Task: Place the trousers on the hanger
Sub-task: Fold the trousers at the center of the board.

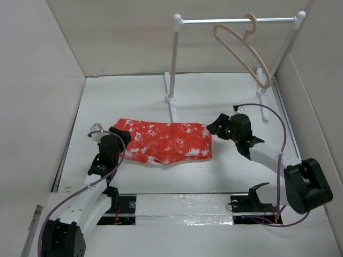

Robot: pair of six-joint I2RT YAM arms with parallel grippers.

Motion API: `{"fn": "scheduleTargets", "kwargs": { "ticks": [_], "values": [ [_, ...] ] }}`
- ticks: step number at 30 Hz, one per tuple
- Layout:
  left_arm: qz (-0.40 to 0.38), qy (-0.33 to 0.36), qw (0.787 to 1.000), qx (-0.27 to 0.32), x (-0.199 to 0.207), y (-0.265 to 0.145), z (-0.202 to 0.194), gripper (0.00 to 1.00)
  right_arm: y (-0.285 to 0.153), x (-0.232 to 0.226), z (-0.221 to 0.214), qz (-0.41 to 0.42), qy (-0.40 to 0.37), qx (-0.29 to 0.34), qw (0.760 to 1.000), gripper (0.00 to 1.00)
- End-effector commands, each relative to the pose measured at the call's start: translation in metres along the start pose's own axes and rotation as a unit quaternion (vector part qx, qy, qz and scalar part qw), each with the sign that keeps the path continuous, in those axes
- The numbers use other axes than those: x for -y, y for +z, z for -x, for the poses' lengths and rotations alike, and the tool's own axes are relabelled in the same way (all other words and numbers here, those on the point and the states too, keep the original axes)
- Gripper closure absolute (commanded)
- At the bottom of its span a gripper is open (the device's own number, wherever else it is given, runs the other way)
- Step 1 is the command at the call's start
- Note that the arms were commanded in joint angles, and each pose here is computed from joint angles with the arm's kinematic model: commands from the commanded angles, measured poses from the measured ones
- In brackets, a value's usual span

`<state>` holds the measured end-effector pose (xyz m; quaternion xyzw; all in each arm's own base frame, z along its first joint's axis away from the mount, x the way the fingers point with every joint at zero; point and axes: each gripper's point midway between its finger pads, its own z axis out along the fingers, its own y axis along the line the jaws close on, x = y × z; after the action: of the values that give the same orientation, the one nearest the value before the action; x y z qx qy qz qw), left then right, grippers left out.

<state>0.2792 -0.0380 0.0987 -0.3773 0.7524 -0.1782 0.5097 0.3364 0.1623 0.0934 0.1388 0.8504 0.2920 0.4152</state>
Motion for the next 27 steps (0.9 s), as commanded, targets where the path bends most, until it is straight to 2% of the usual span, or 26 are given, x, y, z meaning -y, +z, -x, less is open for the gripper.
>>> {"fn": "scheduleTargets", "kwargs": {
  "ticks": [1, 2, 3, 6, 7, 8, 10, 11, 14, 15, 17, 20, 22, 24, 25, 27],
  "values": [
    [-0.095, 0.041, 0.995, -0.014, 0.056, -0.015, 0.008, 0.48, -0.024, -0.03, 0.002, 0.02, -0.053, 0.014, 0.998, 0.4],
    [-0.115, 0.042, 0.992, -0.011, 0.071, -0.019, 0.012, 0.62, -0.035, -0.047, -0.008, 0.044, -0.066, 0.009, 0.997, 0.44],
    [-0.124, 0.048, 0.991, -0.02, 0.078, -0.019, 0.007, 0.67, -0.039, -0.052, -0.018, 0.054, -0.071, 0.0, 0.996, 0.61],
    [-0.159, 0.065, 0.984, -0.056, 0.106, -0.02, -0.012, 0.79, -0.05, -0.078, -0.062, 0.116, -0.078, -0.055, 0.989, 0.86],
    [-0.164, 0.07, 0.982, -0.061, 0.114, -0.02, -0.017, 0.8, -0.051, -0.085, -0.069, 0.133, -0.079, -0.065, 0.986, 0.89],
    [-0.194, 0.081, 0.975, -0.076, 0.135, -0.029, -0.03, 0.81, -0.049, -0.085, -0.077, 0.132, -0.082, -0.074, 0.985, 0.91],
    [-0.187, 0.109, 0.972, -0.091, 0.145, -0.029, -0.053, 0.81, -0.041, -0.073, -0.091, 0.114, -0.08, -0.089, 0.986, 0.93],
    [-0.211, 0.13, 0.962, -0.112, 0.166, -0.045, -0.073, 0.81, -0.039, -0.067, -0.095, 0.108, -0.077, -0.092, 0.987, 0.93],
    [-0.218, 0.16, 0.955, -0.124, 0.178, -0.054, -0.103, 0.79, -0.031, -0.03, -0.108, 0.066, -0.043, -0.102, 0.992, 0.97],
    [-0.235, 0.18, 0.944, -0.146, 0.181, -0.066, -0.126, 0.79, -0.03, -0.021, -0.111, 0.058, -0.032, -0.102, 0.993, 0.97],
    [-0.249, 0.196, 0.935, -0.162, 0.184, -0.076, -0.146, 0.77, -0.032, -0.001, -0.119, 0.04, -0.004, -0.097, 0.995, 0.97],
    [-0.26, 0.223, 0.92, -0.19, 0.178, -0.091, -0.183, 0.74, -0.038, 0.008, -0.126, 0.034, 0.002, -0.1, 0.994, 0.97],
    [-0.244, 0.239, 0.917, -0.207, 0.165, -0.086, -0.202, 0.74, -0.042, 0.006, -0.126, 0.037, 0.004, -0.103, 0.994, 0.96],
    [-0.227, 0.245, 0.916, -0.224, 0.151, -0.081, -0.218, 0.74, -0.05, -0.015, -0.112, 0.064, 0.0, -0.082, 0.995, 0.95],
    [-0.221, 0.245, 0.916, -0.228, 0.145, -0.079, -0.222, 0.74, -0.055, -0.014, -0.112, 0.053, -0.004, -0.088, 0.995, 0.94],
    [-0.216, 0.241, 0.916, -0.238, 0.133, -0.077, -0.23, 0.74, -0.072, -0.039, -0.086, 0.073, -0.021, -0.052, 0.996, 0.91]
  ]
}}
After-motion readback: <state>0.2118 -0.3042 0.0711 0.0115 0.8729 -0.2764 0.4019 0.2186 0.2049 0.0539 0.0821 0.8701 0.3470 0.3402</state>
